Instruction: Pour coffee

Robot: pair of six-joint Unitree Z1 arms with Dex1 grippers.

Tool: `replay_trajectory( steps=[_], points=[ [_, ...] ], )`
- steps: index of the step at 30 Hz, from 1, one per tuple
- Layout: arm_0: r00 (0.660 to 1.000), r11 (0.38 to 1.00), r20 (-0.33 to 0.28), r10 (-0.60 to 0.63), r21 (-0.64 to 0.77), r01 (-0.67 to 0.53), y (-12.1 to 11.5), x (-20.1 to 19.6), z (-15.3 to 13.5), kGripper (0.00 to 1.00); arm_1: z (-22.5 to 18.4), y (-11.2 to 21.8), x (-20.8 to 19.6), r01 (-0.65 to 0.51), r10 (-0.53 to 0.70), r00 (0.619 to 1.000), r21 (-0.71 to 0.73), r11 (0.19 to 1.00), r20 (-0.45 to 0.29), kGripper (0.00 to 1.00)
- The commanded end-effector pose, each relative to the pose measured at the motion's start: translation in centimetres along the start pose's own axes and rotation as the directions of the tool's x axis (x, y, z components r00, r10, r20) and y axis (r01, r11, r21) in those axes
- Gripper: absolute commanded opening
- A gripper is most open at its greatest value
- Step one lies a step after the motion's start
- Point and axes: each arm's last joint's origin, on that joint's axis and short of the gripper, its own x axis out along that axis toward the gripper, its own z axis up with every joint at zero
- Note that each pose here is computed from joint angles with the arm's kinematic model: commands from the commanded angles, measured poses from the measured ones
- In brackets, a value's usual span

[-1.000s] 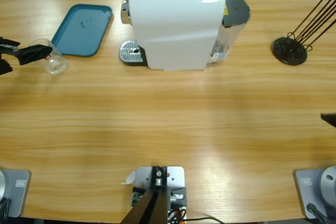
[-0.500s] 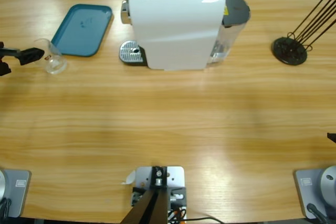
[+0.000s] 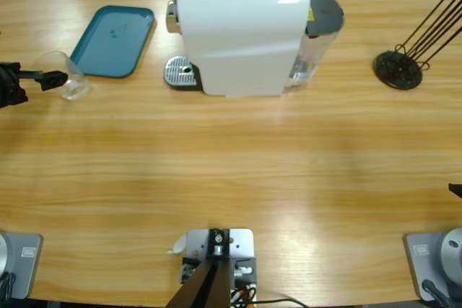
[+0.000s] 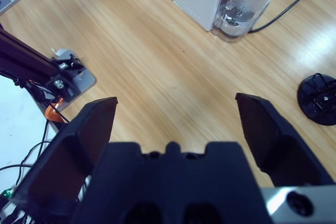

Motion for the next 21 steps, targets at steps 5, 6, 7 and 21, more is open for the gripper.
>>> replay_trajectory(
  steps=[5, 6, 7, 21],
  points=[
    [0.997, 1.0, -0.075, -0.019, 0.019, 0.02, -0.6, 2.2, -1.1, 1.0, -1.0, 0.0, 0.1, -0.02, 0.021, 1.0, 0.003, 1.0, -0.011, 1.0],
    [0.997, 1.0, -0.076, -0.018, 0.019, 0.02, -0.6, 2.2, -1.2, 1.0, -1.0, 0.0, 0.1, -0.021, 0.021, 1.0, 0.003, 1.0, -0.01, 1.0],
    [0.997, 1.0, -0.078, -0.017, 0.02, 0.019, -0.6, 2.2, -1.2, 1.0, -1.0, 0.0, 0.1, -0.021, 0.021, 1.0, 0.003, 1.0, -0.01, 1.0],
    [0.996, 0.998, -0.064, -0.066, -0.002, 0.066, -1.4, 4.0, -0.8, 0.997, -1.1, 0.0, 0.2, -0.036, 0.036, 0.999, 0.001, 0.999, -0.015, 0.996]
  ],
)
